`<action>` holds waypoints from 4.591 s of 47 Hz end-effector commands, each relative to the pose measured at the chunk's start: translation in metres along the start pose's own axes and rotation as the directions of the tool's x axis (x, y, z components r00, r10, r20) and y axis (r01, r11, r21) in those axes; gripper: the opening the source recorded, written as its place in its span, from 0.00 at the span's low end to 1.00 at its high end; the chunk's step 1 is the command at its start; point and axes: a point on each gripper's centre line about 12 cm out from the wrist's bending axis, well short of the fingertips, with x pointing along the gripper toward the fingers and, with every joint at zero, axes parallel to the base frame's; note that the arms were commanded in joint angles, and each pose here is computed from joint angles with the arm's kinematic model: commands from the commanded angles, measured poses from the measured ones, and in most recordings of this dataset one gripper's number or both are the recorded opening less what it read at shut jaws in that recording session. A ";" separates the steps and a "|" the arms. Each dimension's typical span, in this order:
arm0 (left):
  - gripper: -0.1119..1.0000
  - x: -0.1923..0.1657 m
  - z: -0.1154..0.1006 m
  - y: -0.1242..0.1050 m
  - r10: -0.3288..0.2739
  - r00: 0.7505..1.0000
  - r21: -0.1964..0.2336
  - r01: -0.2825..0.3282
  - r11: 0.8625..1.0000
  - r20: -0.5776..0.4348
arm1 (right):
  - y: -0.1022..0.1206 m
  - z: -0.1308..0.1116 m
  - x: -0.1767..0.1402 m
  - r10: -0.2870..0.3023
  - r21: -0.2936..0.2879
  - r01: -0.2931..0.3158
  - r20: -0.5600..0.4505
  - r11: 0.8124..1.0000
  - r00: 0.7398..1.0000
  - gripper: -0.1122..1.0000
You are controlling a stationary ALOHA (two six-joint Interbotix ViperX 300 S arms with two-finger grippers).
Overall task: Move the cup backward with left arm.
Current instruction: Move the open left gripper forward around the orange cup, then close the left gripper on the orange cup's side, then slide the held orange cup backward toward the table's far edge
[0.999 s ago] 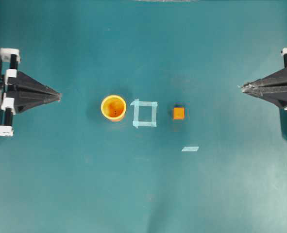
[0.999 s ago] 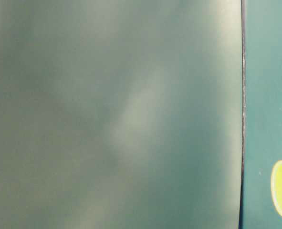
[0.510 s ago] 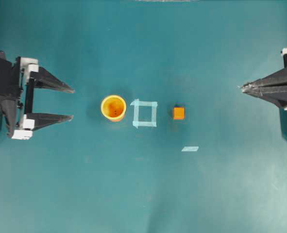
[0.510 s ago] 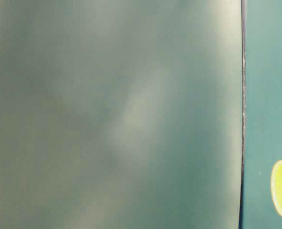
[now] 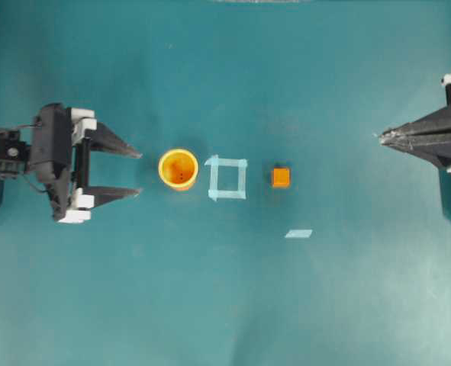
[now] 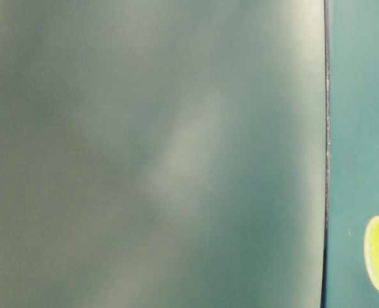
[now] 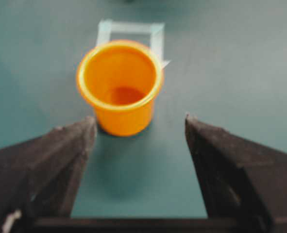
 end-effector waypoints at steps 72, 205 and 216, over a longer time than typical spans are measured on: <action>0.80 0.093 -0.017 0.000 0.000 1.000 -0.019 0.000 1.000 -0.008 | 0.000 0.017 0.005 0.002 0.003 -0.002 0.038 1.000 0.999 0.10; 0.68 0.056 -0.006 0.232 0.552 0.833 -0.206 -0.549 0.810 -0.047 | 0.000 0.017 0.006 0.001 0.005 -0.001 0.025 1.000 1.000 0.10; 0.68 0.055 -0.003 0.242 0.569 0.821 -0.212 -0.564 0.798 -0.040 | 0.000 0.017 0.006 0.001 0.005 -0.001 0.025 1.000 1.000 0.10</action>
